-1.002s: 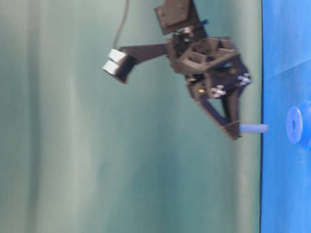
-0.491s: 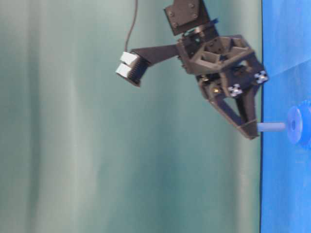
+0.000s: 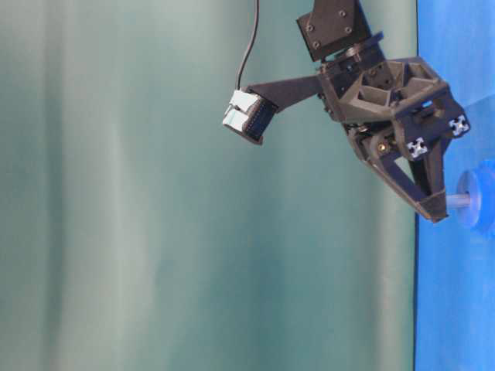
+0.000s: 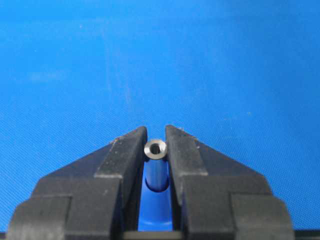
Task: Insert the shaft placed at a random location into the center hole of the small gear at another random location.
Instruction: 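Align the shaft above the gear hole and lower it, then open the right gripper and raise it off the inserted shaft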
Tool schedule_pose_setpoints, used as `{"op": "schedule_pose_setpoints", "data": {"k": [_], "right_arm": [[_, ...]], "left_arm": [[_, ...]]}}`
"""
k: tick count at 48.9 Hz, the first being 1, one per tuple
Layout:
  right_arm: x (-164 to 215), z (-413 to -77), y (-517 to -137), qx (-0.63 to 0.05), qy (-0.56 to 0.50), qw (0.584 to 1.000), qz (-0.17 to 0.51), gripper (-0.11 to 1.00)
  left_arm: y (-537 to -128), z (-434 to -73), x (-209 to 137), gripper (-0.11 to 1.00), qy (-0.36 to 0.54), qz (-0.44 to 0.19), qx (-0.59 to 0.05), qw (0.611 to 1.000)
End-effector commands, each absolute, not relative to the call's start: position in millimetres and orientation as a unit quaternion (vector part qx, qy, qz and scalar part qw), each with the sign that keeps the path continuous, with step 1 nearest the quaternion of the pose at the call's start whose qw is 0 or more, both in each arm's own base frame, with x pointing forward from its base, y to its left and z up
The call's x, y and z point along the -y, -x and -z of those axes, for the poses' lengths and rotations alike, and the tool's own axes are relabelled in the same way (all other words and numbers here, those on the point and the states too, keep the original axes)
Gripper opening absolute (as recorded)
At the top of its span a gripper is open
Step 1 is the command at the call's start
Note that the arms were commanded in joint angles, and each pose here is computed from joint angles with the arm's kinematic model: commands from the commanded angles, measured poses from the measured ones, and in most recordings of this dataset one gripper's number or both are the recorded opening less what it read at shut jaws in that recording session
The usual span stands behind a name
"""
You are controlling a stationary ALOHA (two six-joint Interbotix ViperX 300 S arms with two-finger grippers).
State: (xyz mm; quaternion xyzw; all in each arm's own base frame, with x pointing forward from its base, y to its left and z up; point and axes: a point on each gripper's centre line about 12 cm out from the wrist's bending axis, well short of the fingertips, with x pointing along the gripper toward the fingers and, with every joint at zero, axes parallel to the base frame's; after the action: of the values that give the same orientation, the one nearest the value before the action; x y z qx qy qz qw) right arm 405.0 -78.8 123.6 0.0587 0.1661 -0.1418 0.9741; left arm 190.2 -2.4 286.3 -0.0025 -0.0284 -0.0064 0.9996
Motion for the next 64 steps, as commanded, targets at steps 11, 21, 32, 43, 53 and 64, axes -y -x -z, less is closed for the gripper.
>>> {"op": "schedule_pose_setpoints", "data": {"k": [11, 21, 32, 43, 53, 64], "right_arm": [[79.8, -121.8, -407.9, -0.162, -0.06, 0.974, 0.144, 0.03], [78.0, -116.9, -409.3, -0.169, -0.06, 0.973, 0.142, 0.03], [77.8, -116.9, -409.3, -0.169, -0.058, 0.974, 0.141, 0.03], [77.8, -117.5, -409.6, -0.17, -0.058, 0.974, 0.14, 0.04], [77.2, -129.2, -409.0, -0.167, -0.06, 0.974, 0.138, 0.5], [75.3, -158.5, -404.0, -0.151, -0.056, 0.978, 0.133, 0.79]], "left_arm": [[-191.2, -290.7, 2.1, 0.0, 0.002, 0.006, 0.034, 0.999], [-191.2, -290.7, 1.6, 0.0, 0.001, 0.004, 0.035, 0.999], [-191.2, -290.7, 1.0, 0.0, 0.002, 0.003, 0.035, 0.999], [-191.2, -290.7, 1.0, 0.0, 0.002, 0.003, 0.035, 0.999], [-191.2, -290.7, 1.0, 0.0, 0.002, 0.003, 0.035, 0.999], [-191.2, -290.7, 1.0, 0.0, 0.002, 0.003, 0.035, 0.999]]}}
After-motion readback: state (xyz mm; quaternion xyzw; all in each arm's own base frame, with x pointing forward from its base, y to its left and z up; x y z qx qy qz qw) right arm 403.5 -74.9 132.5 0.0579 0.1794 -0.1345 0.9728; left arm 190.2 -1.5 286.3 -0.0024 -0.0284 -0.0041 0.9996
